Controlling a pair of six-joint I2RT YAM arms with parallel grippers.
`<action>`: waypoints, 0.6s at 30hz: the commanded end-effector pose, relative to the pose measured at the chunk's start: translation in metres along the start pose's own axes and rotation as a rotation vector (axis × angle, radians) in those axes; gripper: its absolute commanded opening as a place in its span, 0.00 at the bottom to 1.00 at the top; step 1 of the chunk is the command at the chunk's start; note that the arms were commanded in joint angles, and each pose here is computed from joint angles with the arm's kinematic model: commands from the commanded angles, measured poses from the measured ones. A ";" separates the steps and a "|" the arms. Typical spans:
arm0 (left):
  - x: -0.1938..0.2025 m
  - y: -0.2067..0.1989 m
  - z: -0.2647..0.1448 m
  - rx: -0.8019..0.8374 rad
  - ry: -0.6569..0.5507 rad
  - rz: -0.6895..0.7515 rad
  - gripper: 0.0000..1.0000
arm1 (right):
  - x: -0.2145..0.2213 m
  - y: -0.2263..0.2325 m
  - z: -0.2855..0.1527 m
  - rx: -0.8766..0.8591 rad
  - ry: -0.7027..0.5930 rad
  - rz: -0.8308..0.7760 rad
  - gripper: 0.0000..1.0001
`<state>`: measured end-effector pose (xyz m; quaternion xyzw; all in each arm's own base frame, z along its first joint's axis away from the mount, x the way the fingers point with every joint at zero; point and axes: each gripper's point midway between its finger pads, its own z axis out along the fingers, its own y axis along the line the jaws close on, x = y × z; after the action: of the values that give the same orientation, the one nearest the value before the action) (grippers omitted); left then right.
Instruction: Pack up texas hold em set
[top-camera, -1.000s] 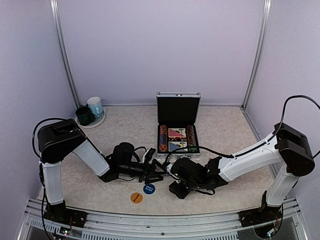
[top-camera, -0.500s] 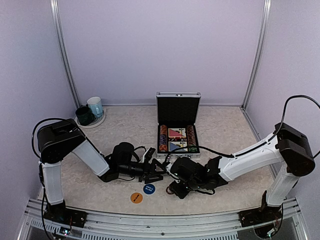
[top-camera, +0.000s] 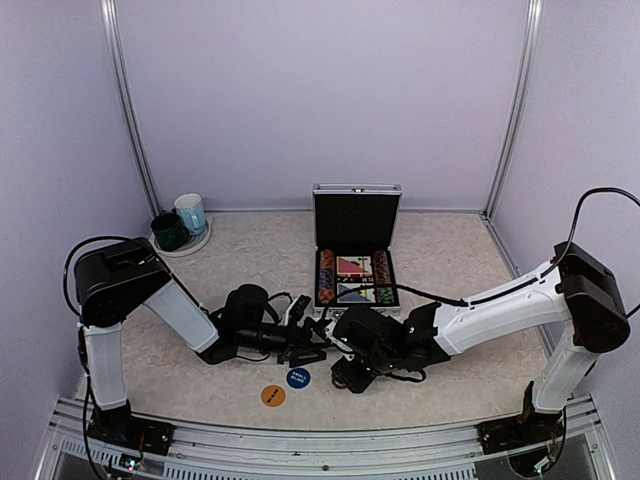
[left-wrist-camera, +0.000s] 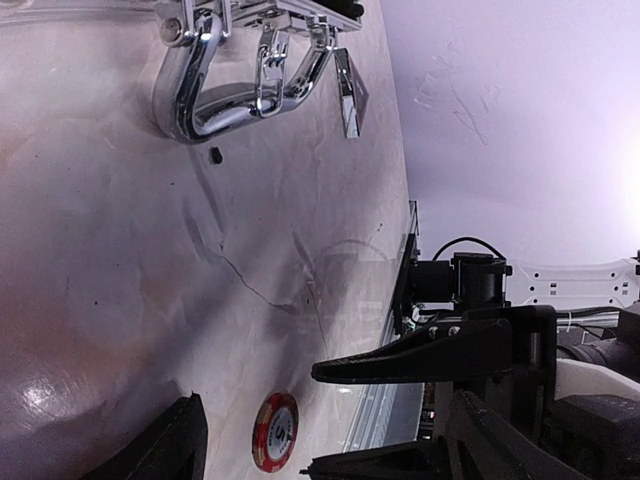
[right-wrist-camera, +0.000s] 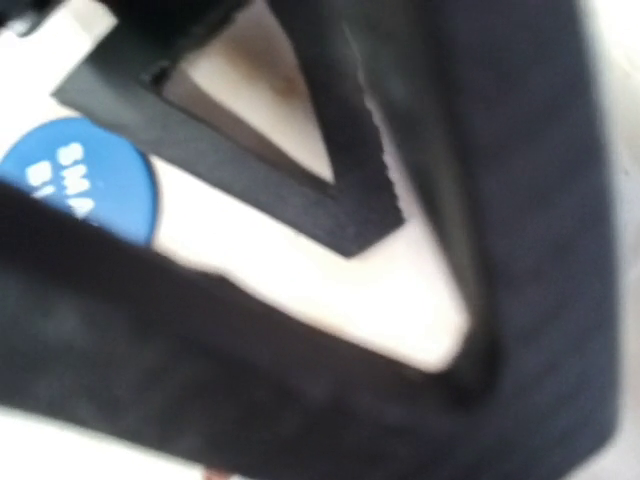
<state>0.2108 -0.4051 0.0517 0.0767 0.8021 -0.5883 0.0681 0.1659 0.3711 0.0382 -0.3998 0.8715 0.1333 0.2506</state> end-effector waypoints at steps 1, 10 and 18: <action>-0.003 -0.014 -0.003 0.027 -0.015 0.038 0.82 | 0.009 0.013 0.003 -0.037 0.057 -0.014 0.50; -0.025 -0.029 -0.023 0.006 -0.089 0.113 0.87 | -0.009 0.018 -0.032 -0.088 -0.043 0.030 0.70; -0.035 -0.035 -0.043 -0.047 -0.146 0.138 0.89 | 0.033 0.016 0.001 -0.015 0.260 0.033 0.76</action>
<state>0.2354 -0.3854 0.0997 0.0845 0.7952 -0.5818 0.1484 0.1524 0.3760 0.0602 -0.3899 0.8807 0.1534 0.2208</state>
